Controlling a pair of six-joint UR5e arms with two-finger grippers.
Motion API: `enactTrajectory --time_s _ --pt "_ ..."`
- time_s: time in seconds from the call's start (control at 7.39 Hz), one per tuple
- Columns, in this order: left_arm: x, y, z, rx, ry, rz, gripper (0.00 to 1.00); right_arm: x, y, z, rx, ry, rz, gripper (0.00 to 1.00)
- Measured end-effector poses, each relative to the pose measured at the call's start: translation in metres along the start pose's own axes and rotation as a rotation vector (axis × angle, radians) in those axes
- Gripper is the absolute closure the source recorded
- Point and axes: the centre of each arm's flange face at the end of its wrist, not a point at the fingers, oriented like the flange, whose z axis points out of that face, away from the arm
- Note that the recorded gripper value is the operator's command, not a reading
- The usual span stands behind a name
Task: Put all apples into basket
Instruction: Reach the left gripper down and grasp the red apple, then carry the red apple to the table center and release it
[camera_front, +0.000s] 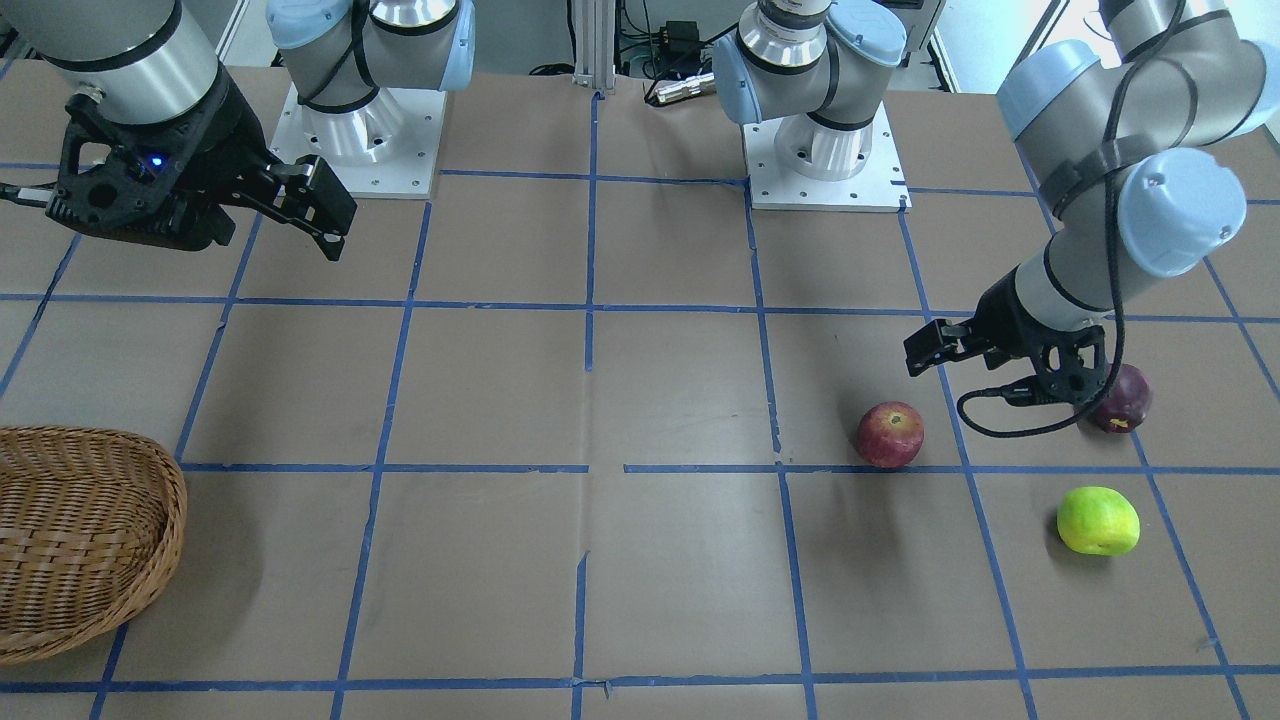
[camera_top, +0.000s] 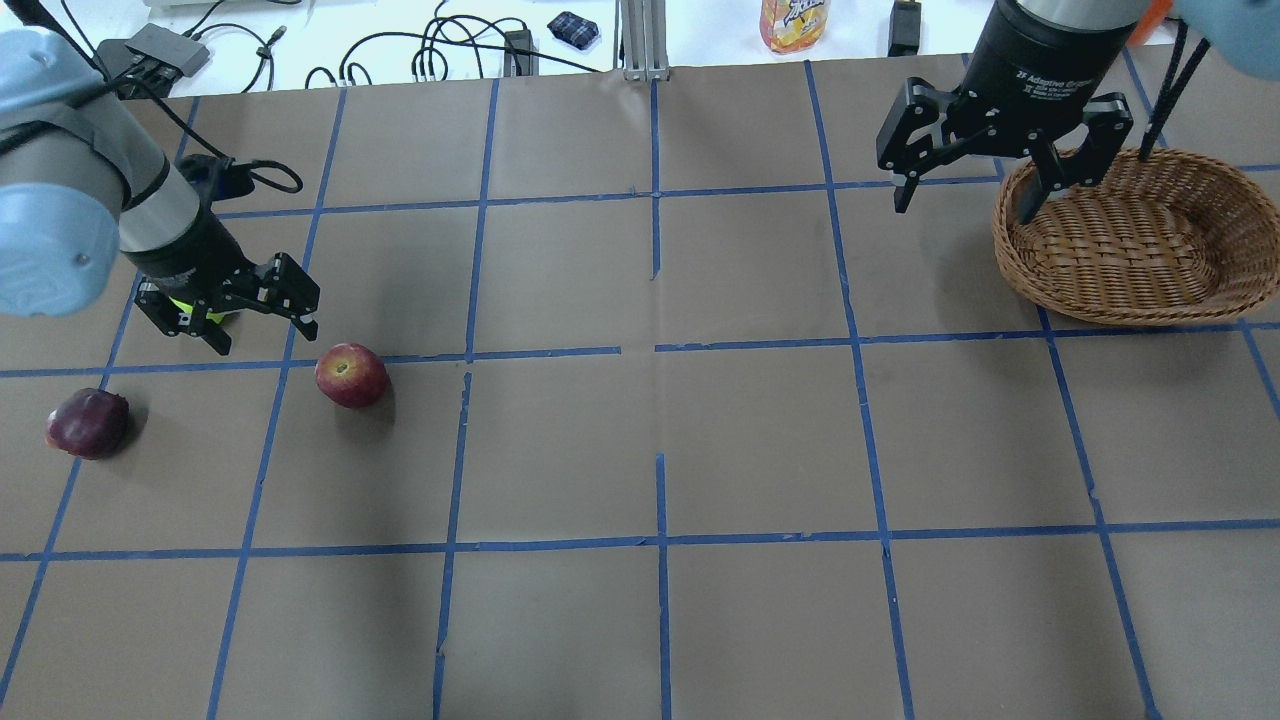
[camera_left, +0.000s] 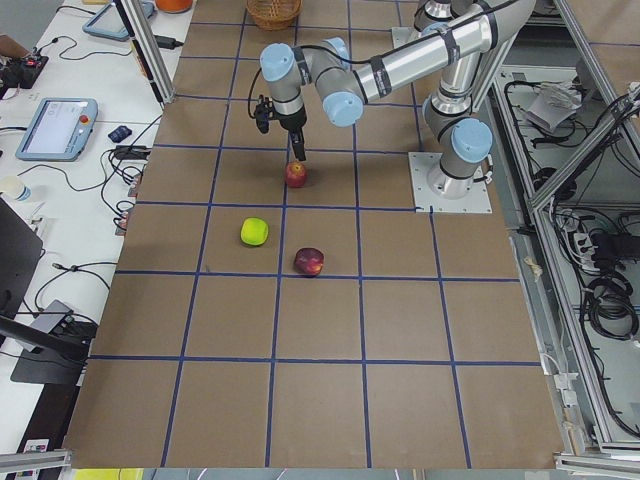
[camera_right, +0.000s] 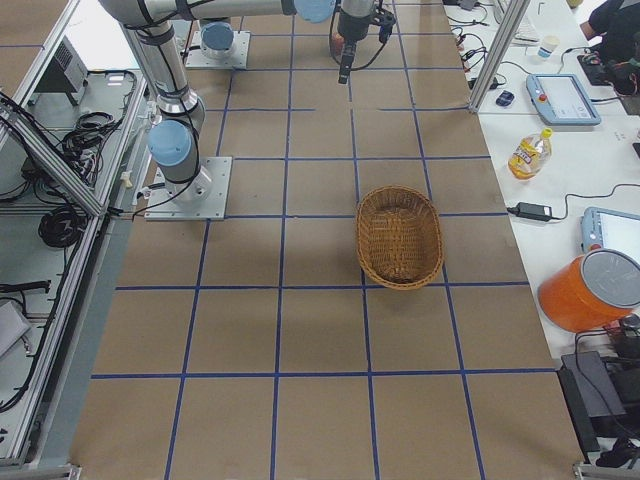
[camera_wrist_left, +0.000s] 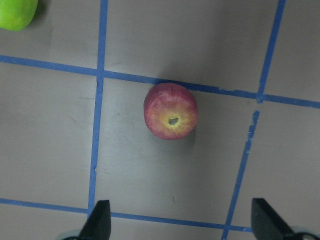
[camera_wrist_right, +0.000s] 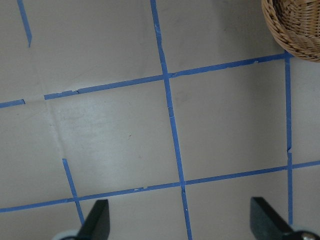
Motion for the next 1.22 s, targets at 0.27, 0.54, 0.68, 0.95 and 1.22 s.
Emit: enactTrajectory --time_s 0.27,0.54,0.68,0.95,1.22 --pt "-0.005 -0.005 0.056 0.03 -0.002 0.062 0.0 0.002 0.001 -0.001 0.0 0.016 0.005 0.0" --pt "0.002 -0.011 0.085 0.032 0.079 0.092 0.0 0.003 0.002 -0.003 0.013 0.026 0.006 0.0" --pt "0.004 -0.016 0.093 0.045 0.11 0.1 0.03 0.003 0.002 -0.004 0.016 0.028 0.008 0.0" --pt "0.004 -0.029 0.108 0.081 0.12 0.107 1.0 0.003 0.002 -0.004 0.02 0.028 0.008 0.0" --pt "0.014 -0.035 0.095 0.137 0.095 0.105 1.0 0.003 0.002 -0.005 0.019 0.029 0.009 0.0"
